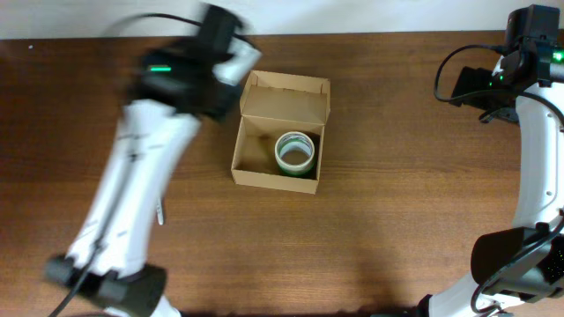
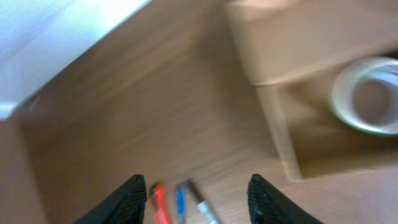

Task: Pack container
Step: 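Withdraw the left gripper from the box toward the red box cutter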

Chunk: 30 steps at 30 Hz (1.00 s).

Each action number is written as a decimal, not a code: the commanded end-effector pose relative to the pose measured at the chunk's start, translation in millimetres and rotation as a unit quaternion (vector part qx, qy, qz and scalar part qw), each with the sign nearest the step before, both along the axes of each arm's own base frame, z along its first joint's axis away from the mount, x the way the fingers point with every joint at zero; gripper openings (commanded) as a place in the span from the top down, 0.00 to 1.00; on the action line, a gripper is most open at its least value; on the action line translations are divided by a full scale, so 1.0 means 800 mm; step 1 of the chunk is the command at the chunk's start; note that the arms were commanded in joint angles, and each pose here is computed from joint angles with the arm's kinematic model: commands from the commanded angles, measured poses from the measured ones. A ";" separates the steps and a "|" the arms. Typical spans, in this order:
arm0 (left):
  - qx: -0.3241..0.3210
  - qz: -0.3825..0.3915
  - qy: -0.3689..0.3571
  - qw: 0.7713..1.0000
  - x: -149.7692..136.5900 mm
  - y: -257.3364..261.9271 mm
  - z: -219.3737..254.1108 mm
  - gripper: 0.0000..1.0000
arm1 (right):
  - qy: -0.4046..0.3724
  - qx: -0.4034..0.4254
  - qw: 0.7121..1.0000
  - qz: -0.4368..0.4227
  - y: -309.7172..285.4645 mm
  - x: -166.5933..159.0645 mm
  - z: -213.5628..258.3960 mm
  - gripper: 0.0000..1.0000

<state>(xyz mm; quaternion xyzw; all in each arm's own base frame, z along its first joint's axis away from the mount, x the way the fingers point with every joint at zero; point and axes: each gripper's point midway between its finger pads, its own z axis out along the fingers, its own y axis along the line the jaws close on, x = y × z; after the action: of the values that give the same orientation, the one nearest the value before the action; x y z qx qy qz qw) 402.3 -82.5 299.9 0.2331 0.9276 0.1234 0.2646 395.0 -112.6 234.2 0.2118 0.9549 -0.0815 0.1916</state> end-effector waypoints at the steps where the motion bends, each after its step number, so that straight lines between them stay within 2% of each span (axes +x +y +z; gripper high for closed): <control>1: -0.041 0.100 -0.004 0.994 -0.002 0.071 0.006 0.47 | -0.018 -0.004 1.000 0.002 0.000 0.000 0.017 0.01; 5: -0.074 0.163 0.042 0.983 -0.008 0.134 -0.034 0.46 | -0.018 -0.004 1.000 0.002 0.000 0.000 0.017 0.01; 7: -0.082 0.204 0.091 0.971 -0.023 0.160 -0.071 0.46 | -0.018 -0.004 1.000 0.002 0.000 0.000 0.017 0.01; 11: -0.087 0.236 0.187 0.950 -0.052 0.181 -0.146 0.47 | -0.018 -0.004 1.000 0.002 0.000 0.000 0.017 0.01; 15: -0.083 0.253 0.241 0.933 -0.075 0.191 -0.210 0.47 | -0.018 -0.004 1.000 0.002 0.000 0.000 0.017 0.01; 20: -0.080 0.274 0.262 0.922 -0.096 0.212 -0.255 0.47 | -0.018 -0.004 1.000 0.002 0.000 0.000 0.017 0.01; 30: -0.128 0.342 0.250 0.897 -0.113 0.275 -0.264 0.47 | -0.018 -0.004 1.000 0.002 0.000 0.000 0.017 0.01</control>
<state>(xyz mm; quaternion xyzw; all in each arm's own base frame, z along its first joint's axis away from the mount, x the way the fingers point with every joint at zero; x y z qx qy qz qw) 314.6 131.1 92.9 -0.0943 0.9943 0.0489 -0.0091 395.0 -112.6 234.2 0.2113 0.9550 -0.0816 0.1915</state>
